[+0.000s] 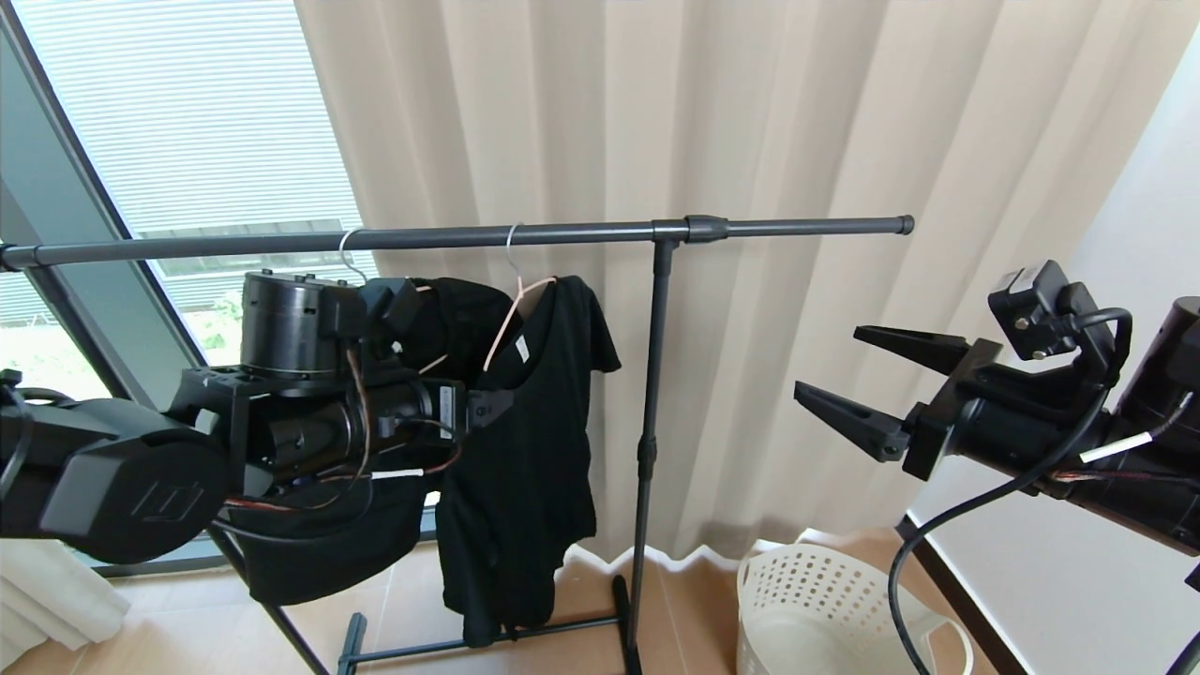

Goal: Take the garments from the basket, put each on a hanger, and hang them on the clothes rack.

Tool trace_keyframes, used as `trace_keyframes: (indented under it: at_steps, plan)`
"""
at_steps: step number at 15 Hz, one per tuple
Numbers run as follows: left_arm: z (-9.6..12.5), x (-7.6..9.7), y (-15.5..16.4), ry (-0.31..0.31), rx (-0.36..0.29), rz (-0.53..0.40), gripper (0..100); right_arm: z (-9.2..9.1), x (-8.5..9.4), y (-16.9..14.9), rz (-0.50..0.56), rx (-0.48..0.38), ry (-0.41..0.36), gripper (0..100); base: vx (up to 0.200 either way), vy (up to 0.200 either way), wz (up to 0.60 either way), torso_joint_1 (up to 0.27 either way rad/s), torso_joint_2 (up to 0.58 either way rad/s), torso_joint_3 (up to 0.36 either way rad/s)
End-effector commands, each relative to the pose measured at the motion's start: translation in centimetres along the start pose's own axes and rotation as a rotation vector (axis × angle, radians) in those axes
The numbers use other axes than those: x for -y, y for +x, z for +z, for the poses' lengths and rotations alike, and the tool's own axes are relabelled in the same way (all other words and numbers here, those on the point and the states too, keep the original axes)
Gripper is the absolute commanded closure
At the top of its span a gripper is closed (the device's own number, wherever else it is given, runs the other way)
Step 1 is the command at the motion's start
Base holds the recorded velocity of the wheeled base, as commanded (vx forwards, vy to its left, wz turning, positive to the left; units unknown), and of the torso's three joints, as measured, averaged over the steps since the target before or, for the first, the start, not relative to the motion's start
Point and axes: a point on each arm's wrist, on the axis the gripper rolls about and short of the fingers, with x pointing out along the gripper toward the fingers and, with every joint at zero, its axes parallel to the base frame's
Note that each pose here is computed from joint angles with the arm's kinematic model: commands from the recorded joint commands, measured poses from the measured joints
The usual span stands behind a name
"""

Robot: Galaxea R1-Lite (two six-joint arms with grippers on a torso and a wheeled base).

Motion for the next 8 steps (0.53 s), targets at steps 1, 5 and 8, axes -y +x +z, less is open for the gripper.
trace_keyframes:
  at_steps: [1,5,8]
  plan:
    - [-0.1,-0.7,-2.9,-0.009,0.035,0.023,0,0.9,-0.6,-1.5,-0.002,0.036,-0.014,0,0.000,0.000,0.00,0.000,0.00,0.000]
    - [-3.1,-1.5,-10.2,-0.014,0.079,0.036,0,3.1,-3.0,-8.1,-0.081,0.022,-0.012,0,0.000,0.000,0.00,0.000,0.00,0.000]
    - [-7.1,-2.3,-13.7,-0.025,0.062,0.058,0,2.0,-5.6,-13.4,-0.053,-0.052,0.012,0,0.000,0.000,0.00,0.000,0.00,0.000]
